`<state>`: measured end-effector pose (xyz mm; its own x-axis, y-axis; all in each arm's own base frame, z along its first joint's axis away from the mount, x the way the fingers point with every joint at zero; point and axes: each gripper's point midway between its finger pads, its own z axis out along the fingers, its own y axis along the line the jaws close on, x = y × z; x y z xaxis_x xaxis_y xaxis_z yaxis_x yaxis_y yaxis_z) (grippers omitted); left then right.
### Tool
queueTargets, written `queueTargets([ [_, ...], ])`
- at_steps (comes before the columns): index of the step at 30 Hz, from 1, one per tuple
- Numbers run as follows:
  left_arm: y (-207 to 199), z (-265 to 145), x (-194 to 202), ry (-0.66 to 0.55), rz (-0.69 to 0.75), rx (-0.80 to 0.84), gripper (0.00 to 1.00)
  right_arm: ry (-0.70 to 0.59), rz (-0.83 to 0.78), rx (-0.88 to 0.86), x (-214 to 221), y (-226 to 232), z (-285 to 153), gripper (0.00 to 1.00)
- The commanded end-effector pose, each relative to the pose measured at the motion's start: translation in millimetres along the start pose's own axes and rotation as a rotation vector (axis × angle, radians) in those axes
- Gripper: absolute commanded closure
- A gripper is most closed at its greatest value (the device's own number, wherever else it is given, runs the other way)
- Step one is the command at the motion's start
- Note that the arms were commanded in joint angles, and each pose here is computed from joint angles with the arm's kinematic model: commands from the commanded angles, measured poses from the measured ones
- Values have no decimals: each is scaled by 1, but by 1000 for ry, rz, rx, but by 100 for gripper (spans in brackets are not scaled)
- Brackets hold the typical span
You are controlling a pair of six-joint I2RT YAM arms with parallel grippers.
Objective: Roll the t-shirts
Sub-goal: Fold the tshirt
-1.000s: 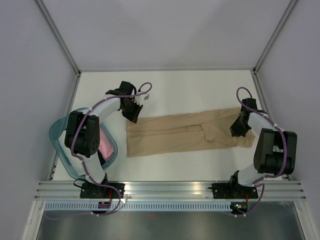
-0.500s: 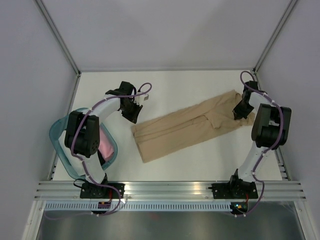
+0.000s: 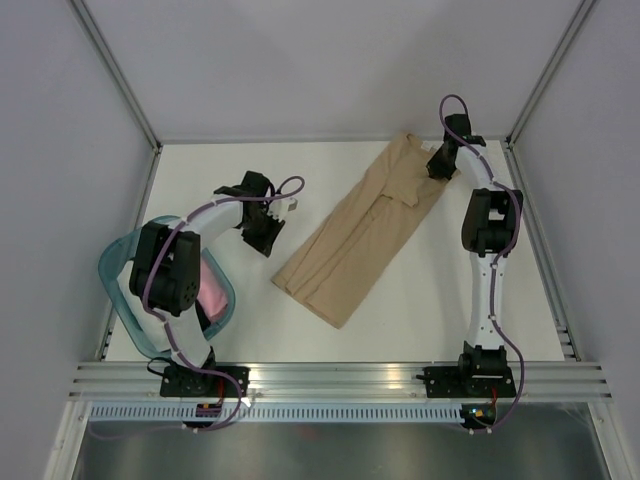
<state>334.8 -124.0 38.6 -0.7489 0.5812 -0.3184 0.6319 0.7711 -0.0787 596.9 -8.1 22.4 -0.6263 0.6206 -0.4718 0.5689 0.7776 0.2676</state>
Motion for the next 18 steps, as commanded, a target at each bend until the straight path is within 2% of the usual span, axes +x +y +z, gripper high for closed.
queueTargets([
  [1, -6, -4, 6, 12, 3, -12, 72, 87, 98, -46, 30, 18, 23, 100],
  [3, -11, -1, 10, 21, 4, -1, 71, 73, 117, -109, 21, 35, 14, 100],
  [6, -20, 4, 15, 39, 16, 17, 68, -29, 84, -176, -14, 55, -14, 99],
  [9, -26, 9, 15, 45, 30, 25, 64, -129, 41, -286, -52, 79, -56, 88],
  [10, -26, 10, 14, 45, 31, 25, 63, -166, 37, -323, -65, 87, -77, 82],
  [15, -25, 13, 12, 38, 31, 18, 61, -230, 59, -324, -92, 60, -118, 68],
  [18, -24, 17, 11, 39, 29, 24, 60, -179, 81, -233, -76, 21, -98, 61],
])
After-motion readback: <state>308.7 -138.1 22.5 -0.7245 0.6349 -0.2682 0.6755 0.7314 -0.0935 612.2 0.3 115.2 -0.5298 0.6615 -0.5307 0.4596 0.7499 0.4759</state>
